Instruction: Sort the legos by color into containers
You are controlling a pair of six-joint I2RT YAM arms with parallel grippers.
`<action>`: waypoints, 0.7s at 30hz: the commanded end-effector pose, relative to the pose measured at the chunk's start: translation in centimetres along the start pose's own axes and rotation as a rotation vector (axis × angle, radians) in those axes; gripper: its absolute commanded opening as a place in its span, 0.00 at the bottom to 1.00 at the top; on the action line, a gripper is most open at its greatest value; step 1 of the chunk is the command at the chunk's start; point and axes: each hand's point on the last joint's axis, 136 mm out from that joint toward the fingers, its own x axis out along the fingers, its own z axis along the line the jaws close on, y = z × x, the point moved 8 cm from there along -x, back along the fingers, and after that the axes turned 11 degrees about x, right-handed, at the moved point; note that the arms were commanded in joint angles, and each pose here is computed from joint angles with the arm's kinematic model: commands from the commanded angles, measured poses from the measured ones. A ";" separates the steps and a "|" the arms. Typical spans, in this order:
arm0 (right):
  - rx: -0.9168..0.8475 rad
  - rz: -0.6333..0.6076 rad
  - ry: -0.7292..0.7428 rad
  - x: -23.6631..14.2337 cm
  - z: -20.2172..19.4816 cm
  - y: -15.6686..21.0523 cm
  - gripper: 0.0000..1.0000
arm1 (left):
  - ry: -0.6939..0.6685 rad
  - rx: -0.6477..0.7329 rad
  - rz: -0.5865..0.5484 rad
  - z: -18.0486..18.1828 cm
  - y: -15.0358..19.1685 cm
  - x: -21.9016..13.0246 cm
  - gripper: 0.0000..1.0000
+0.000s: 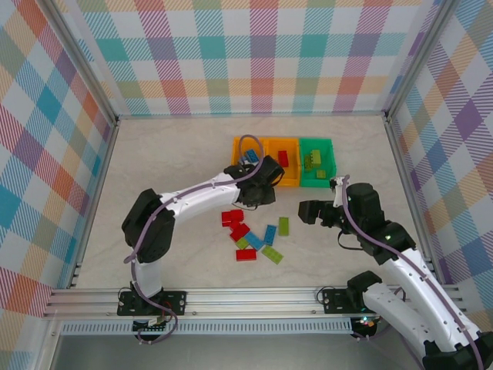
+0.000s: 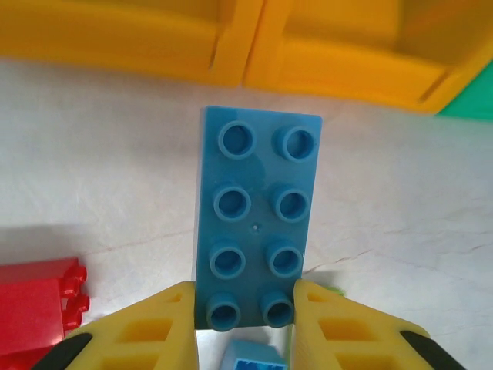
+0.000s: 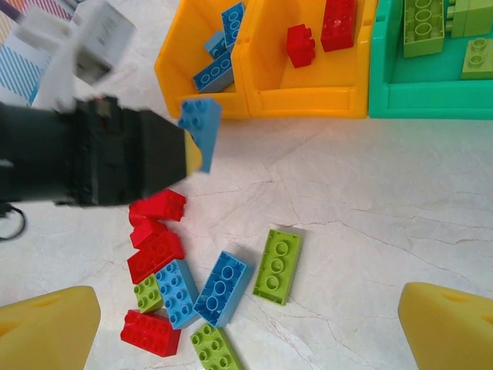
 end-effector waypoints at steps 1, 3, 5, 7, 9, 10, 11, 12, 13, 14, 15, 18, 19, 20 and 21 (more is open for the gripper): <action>0.011 -0.032 -0.035 -0.4 0.7 -0.8 1.00 | -0.041 0.022 -0.115 1.5 -3.7 -2.6 0.29; 0.013 -0.030 -0.039 -0.4 0.8 -0.8 1.00 | -0.046 0.015 -0.145 2.2 -5.5 -2.2 0.29; 0.018 -0.030 -0.040 -0.6 0.8 -0.8 1.00 | -0.056 0.017 -0.165 2.9 -7.3 -1.2 0.29; 0.021 -0.027 -0.037 -0.6 0.8 -0.7 1.00 | -0.069 0.019 -0.171 3.4 -8.8 0.1 0.30; 0.022 -0.024 -0.030 -0.8 0.7 -0.7 1.00 | -0.078 0.006 -0.166 4.0 -10.2 1.8 0.30; 0.025 -0.023 -0.025 -0.8 0.7 -0.6 1.00 | -0.070 -0.001 -0.164 4.1 -10.7 2.4 0.31; 0.026 -0.019 -0.020 -0.8 0.6 -0.6 1.00 | -0.051 -0.009 -0.162 4.2 -11.3 3.1 0.32; 0.027 -0.018 -0.018 -0.9 0.6 -0.6 1.00 | -0.040 -0.015 -0.162 4.2 -11.6 3.6 0.34; 0.028 -0.017 -0.015 -1.0 0.6 -0.6 1.00 | -0.033 -0.022 -0.158 4.3 -12.0 4.0 0.38; 0.029 -0.016 -0.012 -1.1 0.6 -0.6 1.00 | -0.029 -0.025 -0.164 4.3 -12.4 4.1 0.40; 0.030 -0.015 -0.009 -1.1 0.5 -0.5 1.00 | -0.031 -0.028 -0.171 4.3 -12.7 4.0 0.43; 0.034 -0.017 -0.002 -1.1 0.4 -0.4 1.00 | -0.020 -0.026 -0.205 4.2 -13.4 3.1 0.52; 0.034 -0.017 -0.001 -1.0 0.4 -0.4 1.00 | -0.017 -0.026 -0.216 4.1 -13.5 2.6 0.53; 0.037 -0.016 -0.002 -0.9 0.4 -0.4 1.00 | -0.011 -0.025 -0.226 4.1 -13.6 2.0 0.55; 0.038 -0.014 -0.004 -0.8 0.4 -0.5 1.00 | -0.005 -0.024 -0.236 4.1 -13.7 1.3 0.56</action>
